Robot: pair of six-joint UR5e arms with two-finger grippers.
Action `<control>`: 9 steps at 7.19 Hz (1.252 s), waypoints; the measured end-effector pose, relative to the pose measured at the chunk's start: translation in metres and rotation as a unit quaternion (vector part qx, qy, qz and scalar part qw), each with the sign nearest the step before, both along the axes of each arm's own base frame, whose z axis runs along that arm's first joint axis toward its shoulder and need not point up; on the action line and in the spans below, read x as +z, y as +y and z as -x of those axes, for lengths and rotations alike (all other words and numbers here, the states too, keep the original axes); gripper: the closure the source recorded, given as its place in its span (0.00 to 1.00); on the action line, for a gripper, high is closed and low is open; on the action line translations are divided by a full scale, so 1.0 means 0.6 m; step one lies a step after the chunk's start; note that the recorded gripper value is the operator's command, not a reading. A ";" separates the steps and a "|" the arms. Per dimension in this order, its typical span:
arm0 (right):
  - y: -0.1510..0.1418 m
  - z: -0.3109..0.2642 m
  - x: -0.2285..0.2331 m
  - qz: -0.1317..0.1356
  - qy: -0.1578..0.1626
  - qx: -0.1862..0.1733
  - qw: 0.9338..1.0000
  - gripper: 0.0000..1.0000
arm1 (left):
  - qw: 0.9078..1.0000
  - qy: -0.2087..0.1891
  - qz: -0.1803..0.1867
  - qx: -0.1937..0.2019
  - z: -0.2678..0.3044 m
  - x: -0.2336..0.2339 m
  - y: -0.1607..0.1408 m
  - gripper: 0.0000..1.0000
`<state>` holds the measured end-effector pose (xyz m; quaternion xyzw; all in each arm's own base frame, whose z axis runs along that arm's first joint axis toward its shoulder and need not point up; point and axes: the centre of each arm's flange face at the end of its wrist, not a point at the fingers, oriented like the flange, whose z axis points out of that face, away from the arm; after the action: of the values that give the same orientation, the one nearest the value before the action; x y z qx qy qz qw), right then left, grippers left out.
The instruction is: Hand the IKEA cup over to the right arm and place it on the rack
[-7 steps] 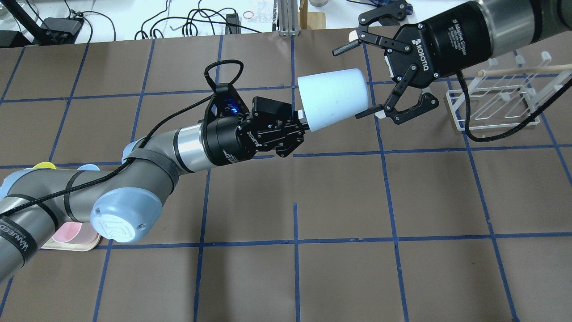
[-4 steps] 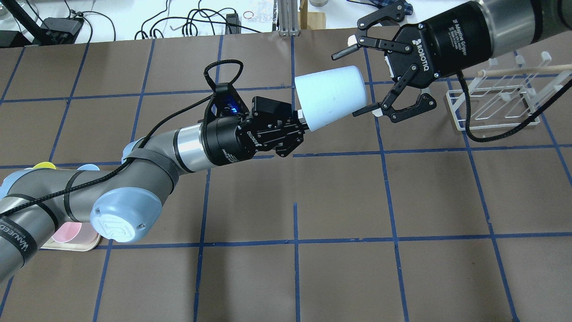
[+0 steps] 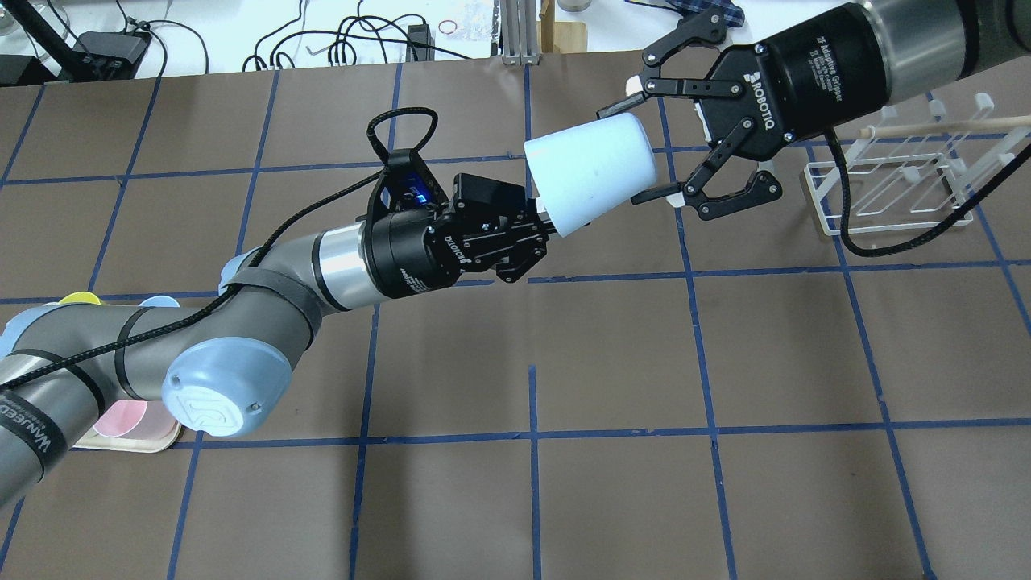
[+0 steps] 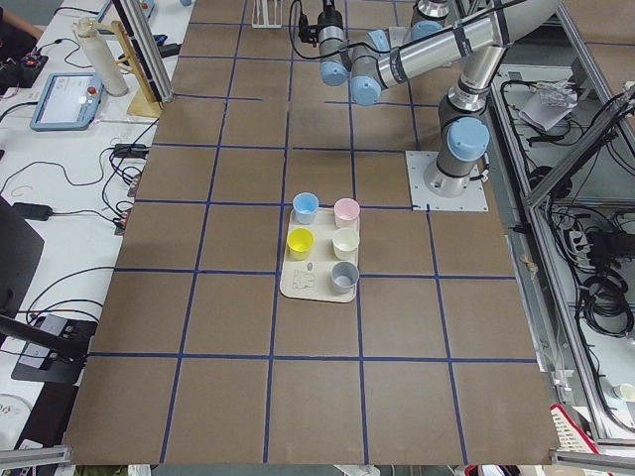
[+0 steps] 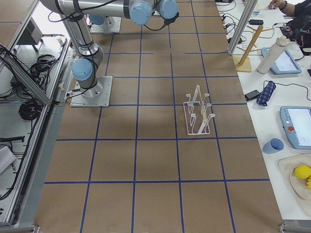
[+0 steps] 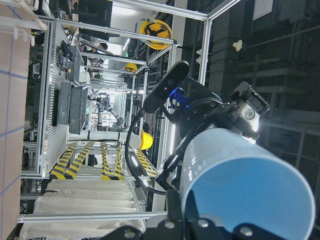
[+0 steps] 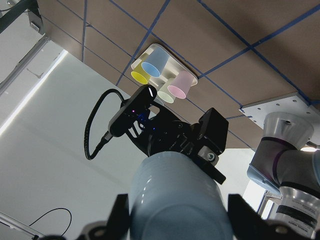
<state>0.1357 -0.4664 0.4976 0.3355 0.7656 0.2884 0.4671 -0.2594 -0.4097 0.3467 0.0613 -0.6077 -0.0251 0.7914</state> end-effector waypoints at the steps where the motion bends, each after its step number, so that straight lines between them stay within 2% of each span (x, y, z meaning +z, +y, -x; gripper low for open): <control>1: 0.000 0.000 0.001 0.001 0.000 -0.001 1.000 0.40 | 1.000 0.000 0.000 0.000 0.000 0.000 0.000 0.55; 5: -0.003 0.003 0.007 0.003 0.000 -0.004 1.000 0.41 | 1.000 -0.001 -0.001 -0.001 0.001 0.000 0.000 0.46; 8: -0.012 0.023 0.010 0.007 0.001 -0.017 1.000 0.43 | 1.000 -0.001 -0.010 0.001 -0.007 0.005 -0.004 0.30; 9: -0.017 0.042 0.012 0.011 0.002 -0.028 1.000 0.56 | 1.000 -0.001 -0.017 0.007 -0.020 0.006 -0.010 0.24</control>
<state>0.1103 -0.4769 0.5051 0.3524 0.7600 0.2658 0.4770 -0.2476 -0.4159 0.3505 0.0789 -0.6077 -0.0299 0.7896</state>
